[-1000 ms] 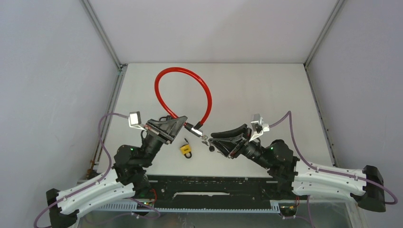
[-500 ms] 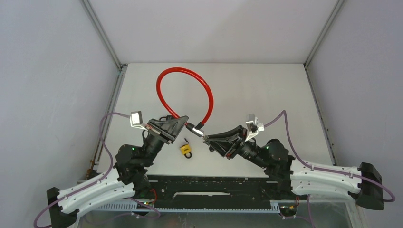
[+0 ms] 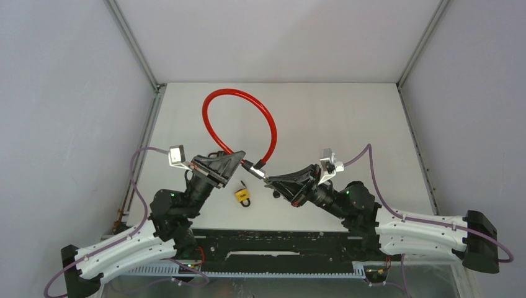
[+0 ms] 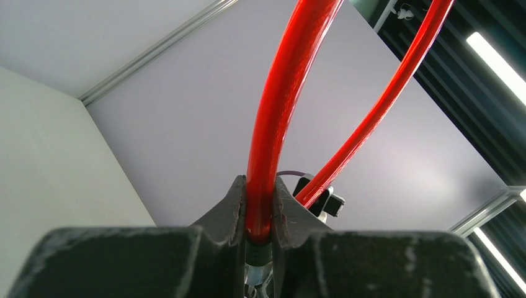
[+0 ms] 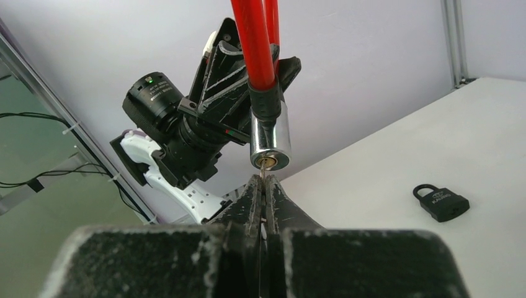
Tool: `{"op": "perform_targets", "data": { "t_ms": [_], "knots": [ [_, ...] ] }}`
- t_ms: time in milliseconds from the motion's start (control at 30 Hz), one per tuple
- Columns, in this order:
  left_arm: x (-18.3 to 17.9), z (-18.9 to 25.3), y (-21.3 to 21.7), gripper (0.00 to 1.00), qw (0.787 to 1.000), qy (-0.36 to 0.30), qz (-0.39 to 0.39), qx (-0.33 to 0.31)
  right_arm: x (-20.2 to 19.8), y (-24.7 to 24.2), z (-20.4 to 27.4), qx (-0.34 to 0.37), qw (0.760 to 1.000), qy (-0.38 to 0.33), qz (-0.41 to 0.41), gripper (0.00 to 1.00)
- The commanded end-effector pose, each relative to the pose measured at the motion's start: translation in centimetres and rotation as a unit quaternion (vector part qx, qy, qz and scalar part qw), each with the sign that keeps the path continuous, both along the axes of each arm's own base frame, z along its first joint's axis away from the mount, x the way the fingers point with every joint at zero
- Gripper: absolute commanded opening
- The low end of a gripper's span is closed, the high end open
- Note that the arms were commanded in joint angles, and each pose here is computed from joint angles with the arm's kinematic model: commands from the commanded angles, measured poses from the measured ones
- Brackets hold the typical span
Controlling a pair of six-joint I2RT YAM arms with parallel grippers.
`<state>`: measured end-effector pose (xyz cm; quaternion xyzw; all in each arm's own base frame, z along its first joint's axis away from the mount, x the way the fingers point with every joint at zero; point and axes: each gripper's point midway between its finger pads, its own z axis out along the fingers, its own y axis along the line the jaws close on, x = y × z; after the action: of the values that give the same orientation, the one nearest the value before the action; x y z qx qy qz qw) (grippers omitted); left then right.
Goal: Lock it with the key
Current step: Lock the lock.
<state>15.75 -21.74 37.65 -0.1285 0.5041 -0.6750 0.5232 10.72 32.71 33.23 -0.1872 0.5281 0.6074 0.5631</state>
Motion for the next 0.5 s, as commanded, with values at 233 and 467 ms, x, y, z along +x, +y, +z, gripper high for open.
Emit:
{"op": "perform_targets", "data": {
  "t_ms": [233,467],
  "knots": [
    [-0.1,0.5,0.7,0.0,1.0,0.007,0.0,-0.023,1.0,-0.3,2.0,-0.04,0.994,-0.093,-0.05,0.0],
    [0.3,0.0,0.5,0.0,1.0,0.022,0.005,-0.01,1.5,0.6,2.0,-0.13,0.969,-0.183,-0.106,0.0]
  ]
}}
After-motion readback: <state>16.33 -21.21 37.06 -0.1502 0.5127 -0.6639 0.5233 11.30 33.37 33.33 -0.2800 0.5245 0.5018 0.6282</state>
